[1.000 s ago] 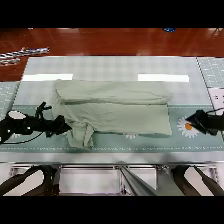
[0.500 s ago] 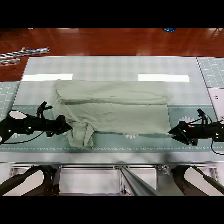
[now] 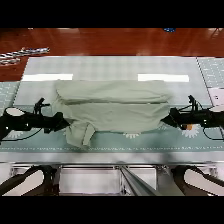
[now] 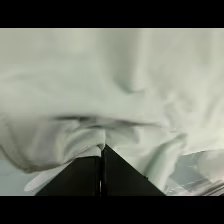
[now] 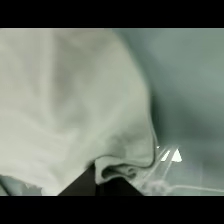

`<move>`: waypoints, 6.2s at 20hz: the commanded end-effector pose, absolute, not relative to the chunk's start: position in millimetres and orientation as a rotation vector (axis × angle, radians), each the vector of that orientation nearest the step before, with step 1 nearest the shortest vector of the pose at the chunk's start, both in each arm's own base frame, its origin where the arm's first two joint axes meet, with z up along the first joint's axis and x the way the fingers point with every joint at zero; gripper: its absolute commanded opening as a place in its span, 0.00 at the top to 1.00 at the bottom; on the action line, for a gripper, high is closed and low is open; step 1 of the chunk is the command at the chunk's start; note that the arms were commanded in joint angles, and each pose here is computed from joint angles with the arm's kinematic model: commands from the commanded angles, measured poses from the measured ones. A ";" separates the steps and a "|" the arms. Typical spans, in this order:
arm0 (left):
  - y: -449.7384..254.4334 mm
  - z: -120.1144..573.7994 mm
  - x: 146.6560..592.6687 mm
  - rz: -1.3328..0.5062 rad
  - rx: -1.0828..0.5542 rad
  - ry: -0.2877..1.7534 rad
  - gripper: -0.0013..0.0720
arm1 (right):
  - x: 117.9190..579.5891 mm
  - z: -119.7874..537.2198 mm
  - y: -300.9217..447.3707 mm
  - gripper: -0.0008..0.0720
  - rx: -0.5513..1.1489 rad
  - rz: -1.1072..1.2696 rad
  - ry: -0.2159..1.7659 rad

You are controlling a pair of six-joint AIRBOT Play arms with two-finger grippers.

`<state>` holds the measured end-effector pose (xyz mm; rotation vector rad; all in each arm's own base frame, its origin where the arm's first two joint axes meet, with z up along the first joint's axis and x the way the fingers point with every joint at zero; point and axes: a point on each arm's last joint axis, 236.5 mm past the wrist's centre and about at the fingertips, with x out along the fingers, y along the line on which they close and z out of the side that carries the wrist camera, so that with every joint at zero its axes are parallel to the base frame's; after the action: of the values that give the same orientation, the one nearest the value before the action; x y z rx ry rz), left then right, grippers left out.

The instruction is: Fold the shirts.

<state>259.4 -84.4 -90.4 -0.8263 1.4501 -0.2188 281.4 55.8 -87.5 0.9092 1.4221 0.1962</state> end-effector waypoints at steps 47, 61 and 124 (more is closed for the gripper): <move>67.1 109.3 443.7 0.024 -0.492 0.873 0.29 | 411.4 -6.1 -128.1 0.43 0.846 -0.135 1.004; -104.9 17.2 359.5 -0.267 -0.440 1.040 0.29 | 460.9 -102.1 35.5 0.43 0.990 0.178 1.258; -95.7 34.9 295.4 -0.259 -0.487 1.022 0.96 | 445.6 14.8 413.0 0.42 0.720 0.827 1.180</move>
<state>295.4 -95.3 41.6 -0.4637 1.0319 -0.2661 442.4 398.8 26.9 0.6626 1.1570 0.8079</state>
